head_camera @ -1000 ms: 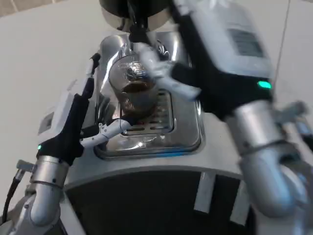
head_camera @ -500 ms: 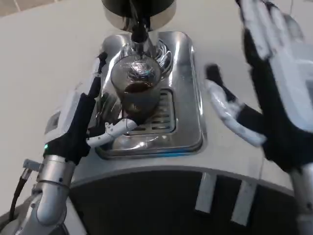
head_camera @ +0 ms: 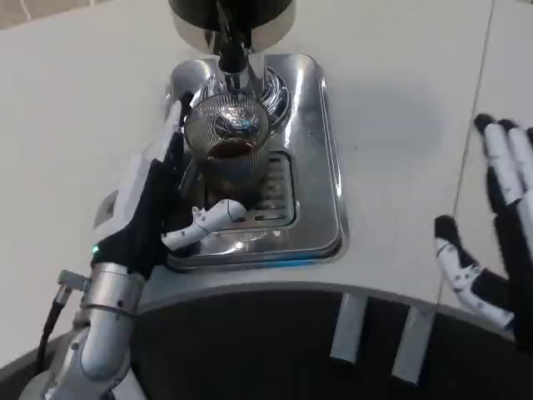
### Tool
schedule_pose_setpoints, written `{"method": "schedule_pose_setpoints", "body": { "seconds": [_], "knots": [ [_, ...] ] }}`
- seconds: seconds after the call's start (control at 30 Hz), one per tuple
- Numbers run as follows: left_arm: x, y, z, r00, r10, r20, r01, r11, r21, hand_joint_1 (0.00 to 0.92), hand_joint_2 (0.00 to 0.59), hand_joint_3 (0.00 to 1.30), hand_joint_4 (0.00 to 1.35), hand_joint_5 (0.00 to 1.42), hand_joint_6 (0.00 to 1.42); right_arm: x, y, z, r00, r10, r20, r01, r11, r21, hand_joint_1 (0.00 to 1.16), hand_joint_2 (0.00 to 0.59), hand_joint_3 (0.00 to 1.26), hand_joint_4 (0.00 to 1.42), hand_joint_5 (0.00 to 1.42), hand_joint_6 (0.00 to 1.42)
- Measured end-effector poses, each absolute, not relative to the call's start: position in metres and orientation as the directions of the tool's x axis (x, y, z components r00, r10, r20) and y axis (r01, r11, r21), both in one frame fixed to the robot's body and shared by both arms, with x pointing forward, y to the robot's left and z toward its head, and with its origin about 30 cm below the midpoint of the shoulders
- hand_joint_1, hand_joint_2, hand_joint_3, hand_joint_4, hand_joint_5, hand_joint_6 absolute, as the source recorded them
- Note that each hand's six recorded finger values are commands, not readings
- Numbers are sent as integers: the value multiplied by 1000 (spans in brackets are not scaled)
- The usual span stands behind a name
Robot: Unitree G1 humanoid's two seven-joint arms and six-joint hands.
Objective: Grasp the cup under the faucet to collect the drink, then remove the cup.
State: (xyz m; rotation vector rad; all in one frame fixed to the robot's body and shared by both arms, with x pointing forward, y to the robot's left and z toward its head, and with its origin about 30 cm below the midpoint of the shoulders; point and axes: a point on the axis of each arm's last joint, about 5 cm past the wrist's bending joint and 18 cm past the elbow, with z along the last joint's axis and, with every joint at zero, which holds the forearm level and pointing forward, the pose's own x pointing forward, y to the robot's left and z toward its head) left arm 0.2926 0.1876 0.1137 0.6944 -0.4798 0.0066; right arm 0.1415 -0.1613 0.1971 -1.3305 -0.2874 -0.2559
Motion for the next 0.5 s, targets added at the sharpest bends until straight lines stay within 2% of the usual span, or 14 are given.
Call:
{"method": "schedule_pose_setpoints", "body": {
  "seconds": [0.17, 0.4, 0.5],
  "knots": [
    [299, 184, 118, 893, -143, 428, -166, 777, 607, 312, 43, 0, 0, 76, 108, 154, -154, 189, 949, 41, 313, 296, 228, -928, 395, 530, 0, 0, 0, 0],
    [300, 182, 117, 898, -103, 427, -181, 799, 573, 336, 42, 0, 0, 95, 127, 156, -154, 183, 957, 74, 279, 255, 240, -937, 373, 511, 0, 0, 0, 0],
    [301, 178, 116, 897, -100, 430, -182, 803, 567, 364, 40, 0, 0, 106, 145, 153, -156, 179, 963, 74, 259, 234, 246, -941, 320, 490, 0, 0, 0, 0]
  ]
}}
